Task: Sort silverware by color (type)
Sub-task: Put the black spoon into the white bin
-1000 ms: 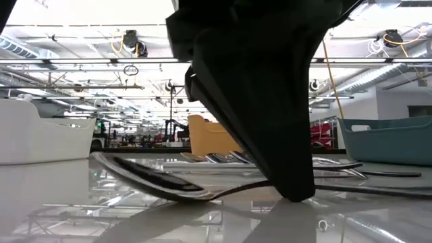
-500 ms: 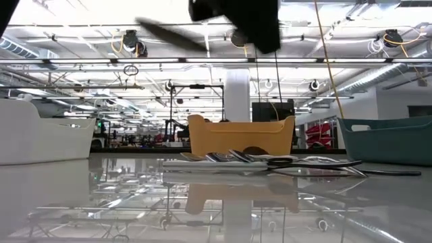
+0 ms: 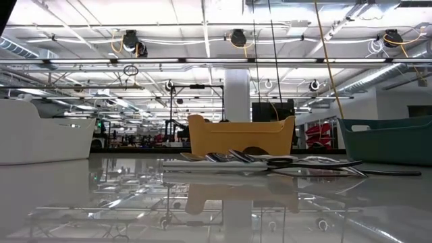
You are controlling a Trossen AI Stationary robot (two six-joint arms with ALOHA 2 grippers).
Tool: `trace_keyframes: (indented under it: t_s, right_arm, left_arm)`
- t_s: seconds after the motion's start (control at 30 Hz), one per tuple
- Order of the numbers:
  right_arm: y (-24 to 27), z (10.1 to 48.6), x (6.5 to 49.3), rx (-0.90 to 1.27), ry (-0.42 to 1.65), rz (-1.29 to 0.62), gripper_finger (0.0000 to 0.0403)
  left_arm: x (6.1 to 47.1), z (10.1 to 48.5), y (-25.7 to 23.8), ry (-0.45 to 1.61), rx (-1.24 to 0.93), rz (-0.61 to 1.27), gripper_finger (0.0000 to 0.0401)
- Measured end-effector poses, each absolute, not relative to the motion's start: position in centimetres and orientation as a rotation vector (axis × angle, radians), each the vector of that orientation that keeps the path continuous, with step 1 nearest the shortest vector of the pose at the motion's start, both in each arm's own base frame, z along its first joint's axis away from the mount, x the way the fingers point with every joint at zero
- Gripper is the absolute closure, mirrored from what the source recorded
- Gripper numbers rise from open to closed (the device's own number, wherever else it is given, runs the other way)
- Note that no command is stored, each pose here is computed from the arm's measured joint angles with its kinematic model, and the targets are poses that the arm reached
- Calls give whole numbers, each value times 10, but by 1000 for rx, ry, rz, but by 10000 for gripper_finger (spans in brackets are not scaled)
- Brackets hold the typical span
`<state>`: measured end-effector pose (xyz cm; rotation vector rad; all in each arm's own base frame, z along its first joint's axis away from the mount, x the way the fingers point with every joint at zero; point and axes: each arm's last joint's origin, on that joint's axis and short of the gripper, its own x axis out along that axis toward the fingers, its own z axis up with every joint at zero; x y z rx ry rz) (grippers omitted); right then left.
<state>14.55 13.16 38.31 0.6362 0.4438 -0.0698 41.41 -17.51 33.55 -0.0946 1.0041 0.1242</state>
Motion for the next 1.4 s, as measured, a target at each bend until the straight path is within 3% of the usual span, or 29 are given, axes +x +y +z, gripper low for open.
trace_keyframes:
  t_s: [0.43,0.77,1.03,1.4]
  right_arm:
    - [156,392,173,547,414,-63,171]
    - [168,433,223,378,350,-92,170]
    - [161,449,262,289,324,-161,171]
    - [157,450,316,329,253,-213,170]
  left_arm:
    - [388,386,-151,919,-128,72,401]
    - [358,410,-135,995,-47,-30,401]
    - [315,442,-124,992,33,-155,401]
    - [244,492,-94,880,76,-202,401]
